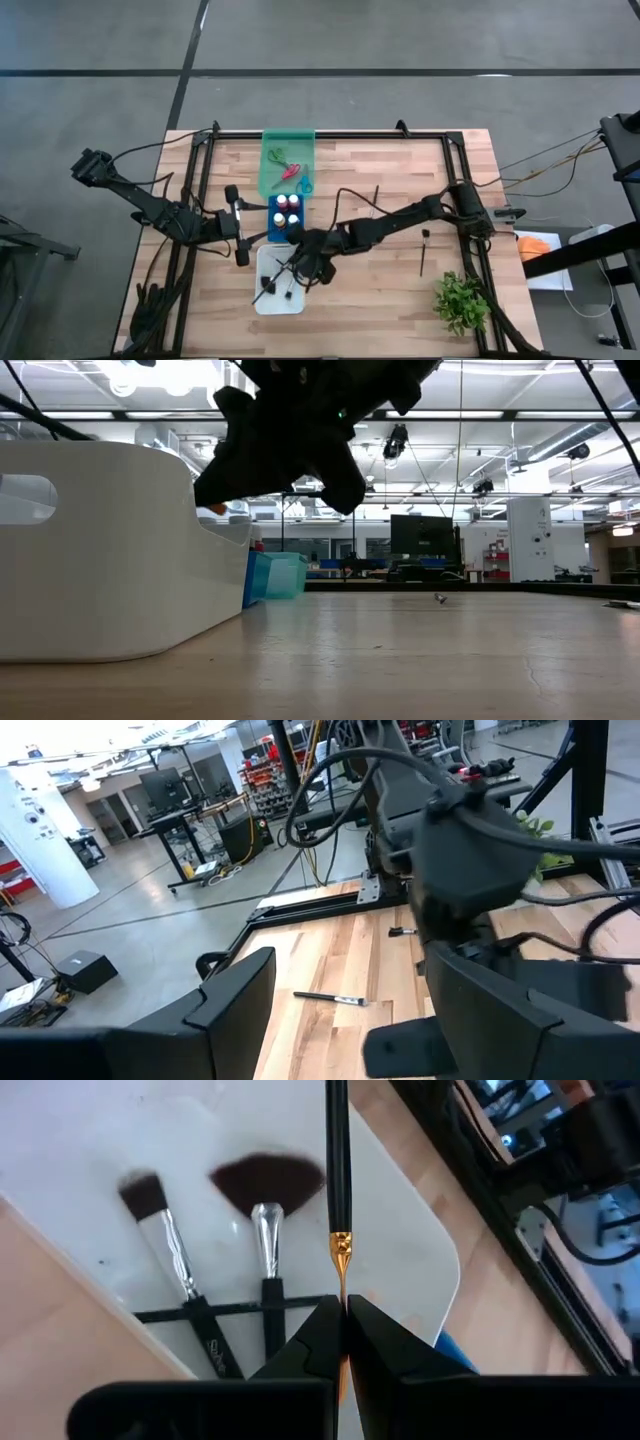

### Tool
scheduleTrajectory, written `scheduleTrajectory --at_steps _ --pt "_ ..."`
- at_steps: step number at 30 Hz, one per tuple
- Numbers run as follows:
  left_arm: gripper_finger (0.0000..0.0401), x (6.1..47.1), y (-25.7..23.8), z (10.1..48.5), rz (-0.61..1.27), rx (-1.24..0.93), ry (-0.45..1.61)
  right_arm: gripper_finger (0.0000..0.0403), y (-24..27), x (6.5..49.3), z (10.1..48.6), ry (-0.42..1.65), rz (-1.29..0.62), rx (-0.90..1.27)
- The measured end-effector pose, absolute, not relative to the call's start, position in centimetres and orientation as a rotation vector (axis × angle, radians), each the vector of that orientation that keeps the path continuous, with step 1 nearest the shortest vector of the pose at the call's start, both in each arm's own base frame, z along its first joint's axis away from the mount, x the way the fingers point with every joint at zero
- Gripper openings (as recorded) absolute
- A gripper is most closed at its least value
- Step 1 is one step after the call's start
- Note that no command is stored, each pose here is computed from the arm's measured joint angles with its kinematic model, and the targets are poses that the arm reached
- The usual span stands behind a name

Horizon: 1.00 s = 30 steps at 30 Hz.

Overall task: Pick & Place Paint Supplies
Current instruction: Put the black paint brush into the white bin, then put the black brow brush into the white bin

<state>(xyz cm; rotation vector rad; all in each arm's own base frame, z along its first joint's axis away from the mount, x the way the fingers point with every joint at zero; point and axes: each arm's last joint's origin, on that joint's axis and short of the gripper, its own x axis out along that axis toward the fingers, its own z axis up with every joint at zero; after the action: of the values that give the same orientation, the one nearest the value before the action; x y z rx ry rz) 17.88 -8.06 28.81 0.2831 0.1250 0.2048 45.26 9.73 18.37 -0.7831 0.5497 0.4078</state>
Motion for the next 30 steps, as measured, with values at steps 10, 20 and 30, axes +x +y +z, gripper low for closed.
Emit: scheduleTrajectory --at_steps 10,20,30 --pt "0.0266 17.9 -8.1 28.8 0.205 0.286 0.125 0.0008 9.0 45.0 17.8 0.602 0.407 -0.688" --pt "0.0266 17.9 -8.1 28.8 0.205 0.286 0.125 0.0023 7.9 45.2 17.8 0.635 0.351 -0.579" --pt "0.0266 17.9 -8.1 28.7 0.203 0.290 0.131 0.0139 7.7 44.5 17.6 0.709 0.381 -0.607"
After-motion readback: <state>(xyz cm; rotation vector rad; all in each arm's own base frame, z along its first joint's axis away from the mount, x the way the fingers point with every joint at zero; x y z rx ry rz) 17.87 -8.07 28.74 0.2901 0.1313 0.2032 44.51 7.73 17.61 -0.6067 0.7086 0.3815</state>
